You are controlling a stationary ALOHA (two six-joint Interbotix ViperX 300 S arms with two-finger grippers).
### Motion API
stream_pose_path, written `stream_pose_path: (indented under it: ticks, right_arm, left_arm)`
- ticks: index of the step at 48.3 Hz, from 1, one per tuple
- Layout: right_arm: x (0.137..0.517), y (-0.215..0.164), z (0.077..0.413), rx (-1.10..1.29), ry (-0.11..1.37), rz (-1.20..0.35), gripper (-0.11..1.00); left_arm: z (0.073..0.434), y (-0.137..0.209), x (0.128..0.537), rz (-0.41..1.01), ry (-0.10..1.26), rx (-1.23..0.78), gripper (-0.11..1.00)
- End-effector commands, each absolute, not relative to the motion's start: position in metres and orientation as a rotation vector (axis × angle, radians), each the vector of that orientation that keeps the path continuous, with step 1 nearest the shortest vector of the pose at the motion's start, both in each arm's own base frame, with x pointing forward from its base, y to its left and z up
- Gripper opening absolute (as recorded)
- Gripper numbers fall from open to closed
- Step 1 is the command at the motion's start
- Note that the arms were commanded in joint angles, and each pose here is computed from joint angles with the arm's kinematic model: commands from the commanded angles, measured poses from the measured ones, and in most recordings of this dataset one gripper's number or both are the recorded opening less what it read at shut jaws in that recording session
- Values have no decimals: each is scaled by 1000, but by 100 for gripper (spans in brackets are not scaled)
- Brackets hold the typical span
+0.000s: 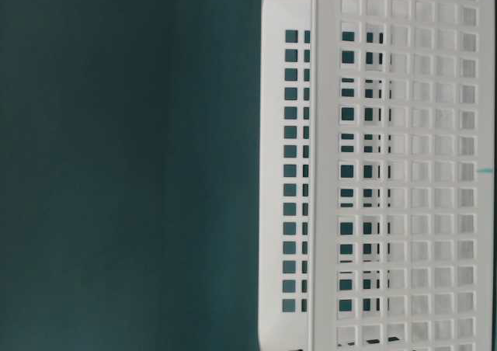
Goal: Lift the white basket with both hands.
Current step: 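Move both grippers inward toward the short ends of the white basket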
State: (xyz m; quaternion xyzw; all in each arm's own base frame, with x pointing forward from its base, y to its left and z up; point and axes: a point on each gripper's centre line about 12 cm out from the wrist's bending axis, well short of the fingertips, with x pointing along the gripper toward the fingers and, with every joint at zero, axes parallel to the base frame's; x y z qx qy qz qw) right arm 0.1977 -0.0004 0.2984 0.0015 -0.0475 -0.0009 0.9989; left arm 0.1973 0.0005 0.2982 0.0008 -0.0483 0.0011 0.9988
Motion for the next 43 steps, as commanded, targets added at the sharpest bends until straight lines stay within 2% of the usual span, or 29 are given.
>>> stream_pose_path:
  ticks: [1, 3, 7, 11, 26, 35, 43]
  right_arm:
    - [198, -1, 310, 44, -129, -5, 14]
    - [200, -4, 317, 140, -130, -24, 13]
    - [205, -14, 322, 355, -108, -76, 2]
    - [209, -18, 322, 501, -49, -101, 1]
    - [225, -37, 335, 801, 171, -191, 1]
    - [237, -52, 340, 1068, 222, -283, 1]
    - [243, -49, 316, 1185, 426, -355, 1]
  left_arm:
    - [309, -2, 202, -17, -112, -61, 14]
    - [313, -2, 204, -17, -113, -99, 13]
    - [317, -2, 207, -22, -104, -179, 1]
    - [319, -2, 210, -21, -64, -263, -4]
    - [343, 1, 222, 40, 126, -565, -4]
    - [353, 9, 224, 134, 205, -800, -4]
    - [358, 12, 237, 184, 230, -977, -4]
